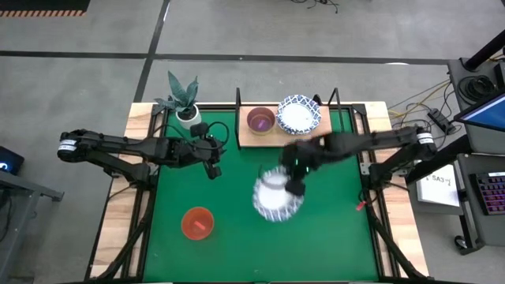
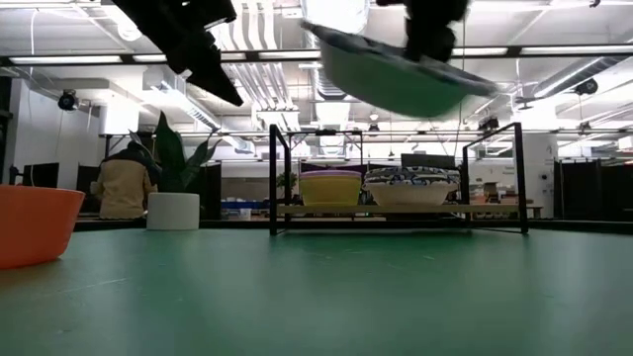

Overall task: Place and stack bowls onto a shelf
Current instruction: Stack the white bowl into the white bowl on the shelf

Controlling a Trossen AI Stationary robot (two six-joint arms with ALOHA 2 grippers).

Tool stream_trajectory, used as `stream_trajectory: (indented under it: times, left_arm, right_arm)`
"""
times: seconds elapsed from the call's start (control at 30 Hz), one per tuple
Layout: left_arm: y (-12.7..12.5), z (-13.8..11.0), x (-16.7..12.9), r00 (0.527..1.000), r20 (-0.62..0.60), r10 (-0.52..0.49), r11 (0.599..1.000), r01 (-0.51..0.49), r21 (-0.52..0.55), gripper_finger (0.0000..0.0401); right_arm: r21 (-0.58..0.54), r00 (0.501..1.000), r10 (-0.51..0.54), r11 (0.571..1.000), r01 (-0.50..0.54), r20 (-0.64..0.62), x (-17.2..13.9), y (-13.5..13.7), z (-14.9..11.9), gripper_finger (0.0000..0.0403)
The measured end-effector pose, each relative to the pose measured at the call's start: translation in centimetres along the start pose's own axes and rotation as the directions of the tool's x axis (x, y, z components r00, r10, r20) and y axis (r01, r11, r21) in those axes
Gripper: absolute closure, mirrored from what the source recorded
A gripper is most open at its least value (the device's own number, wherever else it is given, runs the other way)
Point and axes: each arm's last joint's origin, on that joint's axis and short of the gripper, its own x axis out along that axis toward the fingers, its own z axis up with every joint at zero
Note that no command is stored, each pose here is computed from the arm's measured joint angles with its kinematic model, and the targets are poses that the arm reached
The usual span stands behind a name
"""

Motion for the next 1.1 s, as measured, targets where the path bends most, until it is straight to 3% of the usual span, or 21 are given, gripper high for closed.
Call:
stream_trajectory:
  times: [0.23,0.33,0.5,0.63,0.77,1.1]
  left_arm:
    - [0.0,-0.6,0.0,0.999,-0.053,-0.003,1.000,0.004,0.029,0.0294]
    - [-0.1,-0.8,0.0,0.998,-0.067,-0.004,0.999,0.006,0.036,0.0294]
    - [-0.1,-0.9,0.0,0.997,-0.074,-0.004,0.999,0.007,0.040,0.0294]
    - [-0.1,-0.9,0.0,0.997,-0.074,-0.004,0.999,0.007,0.040,0.0294]
    - [-0.1,-0.9,0.0,0.997,-0.073,-0.005,0.999,0.007,0.039,0.0294]
    - [-0.1,-0.9,0.0,0.997,-0.072,-0.005,0.999,0.007,0.037,0.0294]
  right_arm:
    - [0.263,0.985,-0.125,0.960,0.092,0.115,-6.1,-6.6,3.8,0.0394]
    - [0.405,0.975,-0.200,0.903,0.145,0.096,-7.7,-10.3,3.9,0.0394]
    - [0.548,0.951,-0.307,0.802,0.238,0.036,-9.8,-16.1,2.7,0.0394]
    - [0.600,0.937,-0.348,0.753,0.270,0.015,-10.8,-19.9,1.7,0.0394]
    - [0.623,0.937,-0.348,0.731,0.279,-0.011,-10.7,-22.4,1.1,0.0394]
    - [0.589,0.938,-0.319,0.734,0.337,-0.139,-5.6,-26.6,2.0,0.0394]
